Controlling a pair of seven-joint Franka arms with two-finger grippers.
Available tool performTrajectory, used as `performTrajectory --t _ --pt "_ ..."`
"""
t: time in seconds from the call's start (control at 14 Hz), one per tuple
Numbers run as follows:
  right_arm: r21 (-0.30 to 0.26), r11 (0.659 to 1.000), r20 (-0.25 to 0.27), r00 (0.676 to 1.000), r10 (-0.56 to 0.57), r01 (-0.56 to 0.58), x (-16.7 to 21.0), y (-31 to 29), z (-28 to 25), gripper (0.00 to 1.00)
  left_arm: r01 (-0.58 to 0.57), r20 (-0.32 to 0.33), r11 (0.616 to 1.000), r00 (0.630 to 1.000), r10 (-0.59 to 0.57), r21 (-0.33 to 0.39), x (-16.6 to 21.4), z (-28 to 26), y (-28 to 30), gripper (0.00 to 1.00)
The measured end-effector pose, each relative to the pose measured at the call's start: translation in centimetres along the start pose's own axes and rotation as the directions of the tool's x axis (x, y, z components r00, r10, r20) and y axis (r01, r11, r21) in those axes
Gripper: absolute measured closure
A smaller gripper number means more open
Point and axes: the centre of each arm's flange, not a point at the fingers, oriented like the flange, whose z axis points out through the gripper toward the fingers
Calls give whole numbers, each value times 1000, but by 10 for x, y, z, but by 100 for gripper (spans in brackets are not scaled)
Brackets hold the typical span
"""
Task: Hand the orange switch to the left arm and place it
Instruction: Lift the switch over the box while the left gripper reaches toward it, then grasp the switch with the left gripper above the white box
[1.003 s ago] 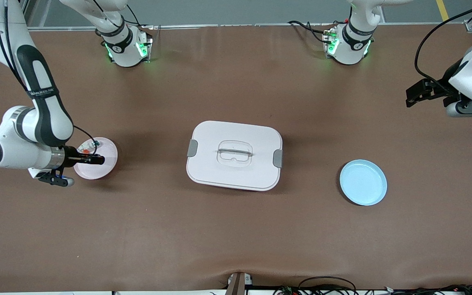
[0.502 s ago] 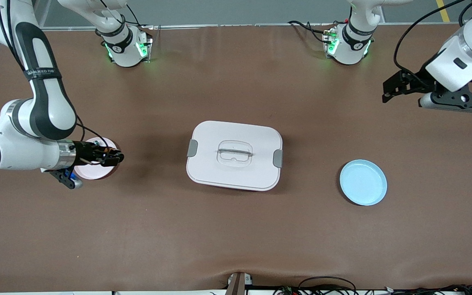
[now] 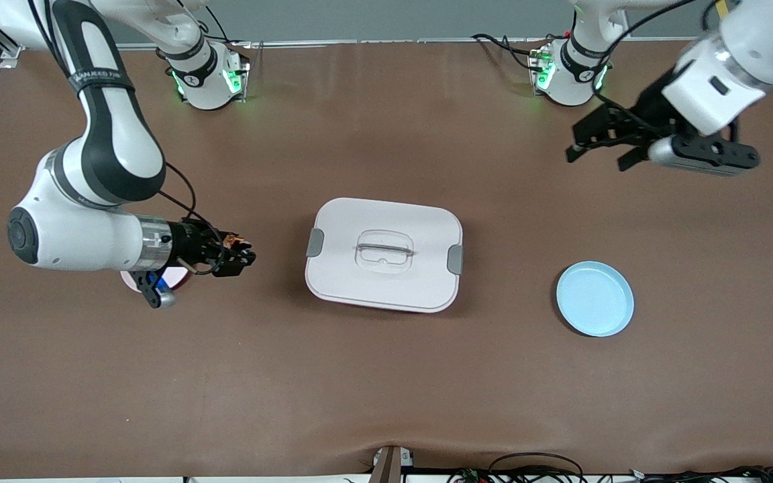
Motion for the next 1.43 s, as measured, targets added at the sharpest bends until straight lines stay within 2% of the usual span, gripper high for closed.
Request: performTrajectory --t 0.21,0.36,0.64,0.93,1.22,1.36,1.43 --pt "42 996 27 997 72 -74 -27 -21 -6 27 34 -32 996 999 -36 -85 -8 15 44 0" --pt "55 990 34 991 127 -128 -52 -37 -8 27 49 -10 987 999 -51 -155 -5 32 59 0" --pt "133 963 112 969 218 -232 -81 -61 -14 27 87 11 957 996 -87 -277 14 73 75 0" --pt "163 941 130 951 279 -298 -100 -77 -9 27 144 52 899 990 -135 -414 19 100 100 0" --pt "171 923 146 935 323 -346 -127 -104 -1 27 133 51 887 991 -123 -442 19 124 115 4" --pt "193 912 147 930 338 -362 -129 -113 3 27 86 29 891 996 -82 -445 28 137 110 15" --pt "204 907 148 927 344 -369 -131 -117 5 27 71 18 891 997 -70 -448 33 142 107 16"
